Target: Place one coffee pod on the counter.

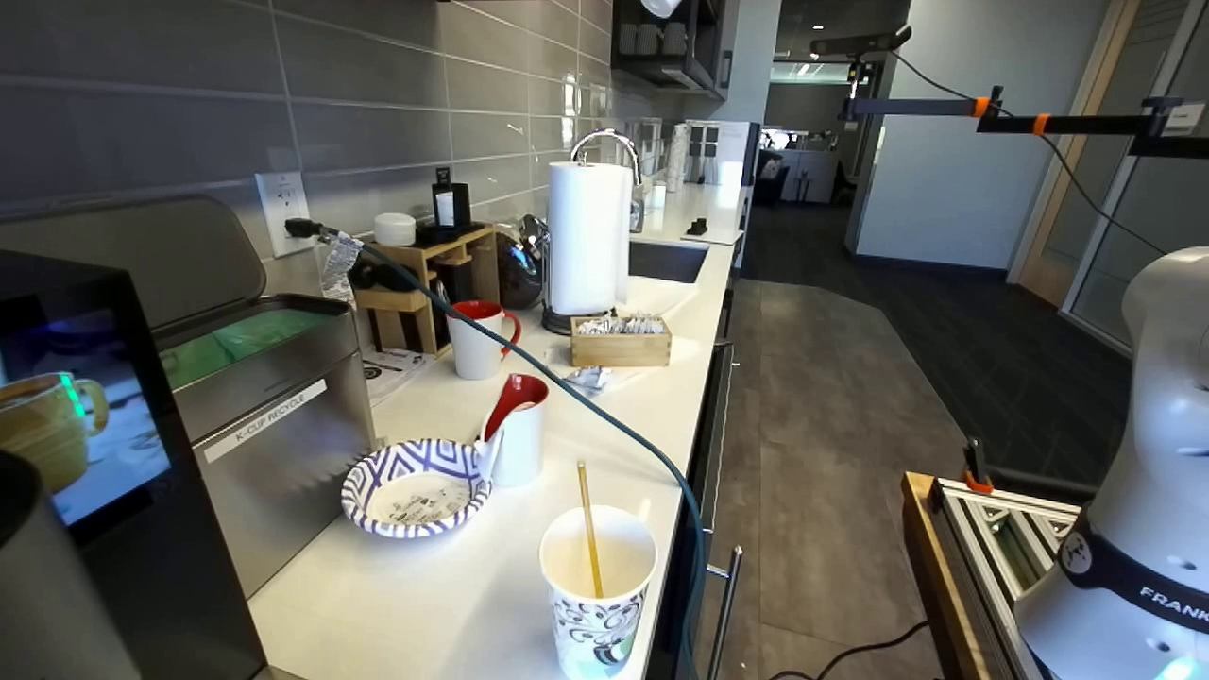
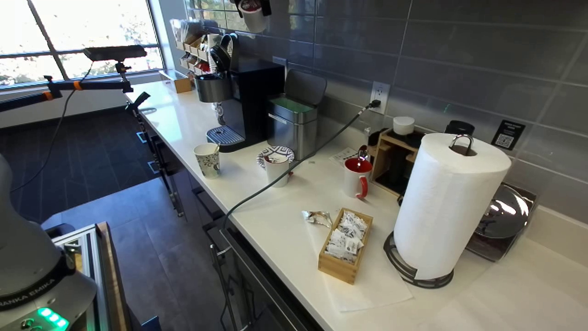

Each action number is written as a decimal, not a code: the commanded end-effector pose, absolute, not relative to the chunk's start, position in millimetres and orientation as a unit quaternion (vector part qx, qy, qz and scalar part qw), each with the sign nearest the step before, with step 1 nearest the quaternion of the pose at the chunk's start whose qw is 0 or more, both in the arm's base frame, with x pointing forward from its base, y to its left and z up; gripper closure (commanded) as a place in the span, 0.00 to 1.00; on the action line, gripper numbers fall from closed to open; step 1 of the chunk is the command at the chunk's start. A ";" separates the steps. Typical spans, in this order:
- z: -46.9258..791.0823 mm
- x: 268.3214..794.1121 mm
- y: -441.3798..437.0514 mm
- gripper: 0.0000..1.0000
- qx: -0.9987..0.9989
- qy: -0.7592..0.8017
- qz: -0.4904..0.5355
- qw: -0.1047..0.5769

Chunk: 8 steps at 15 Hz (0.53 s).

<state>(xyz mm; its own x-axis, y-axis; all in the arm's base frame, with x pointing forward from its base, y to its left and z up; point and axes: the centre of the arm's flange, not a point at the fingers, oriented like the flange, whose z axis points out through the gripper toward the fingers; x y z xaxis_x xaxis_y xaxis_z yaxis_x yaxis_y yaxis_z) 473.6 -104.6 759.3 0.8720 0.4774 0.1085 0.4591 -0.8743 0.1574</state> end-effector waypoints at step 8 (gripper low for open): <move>587.3 483.3 -21.6 0.74 0.961 0.273 -0.040 0.015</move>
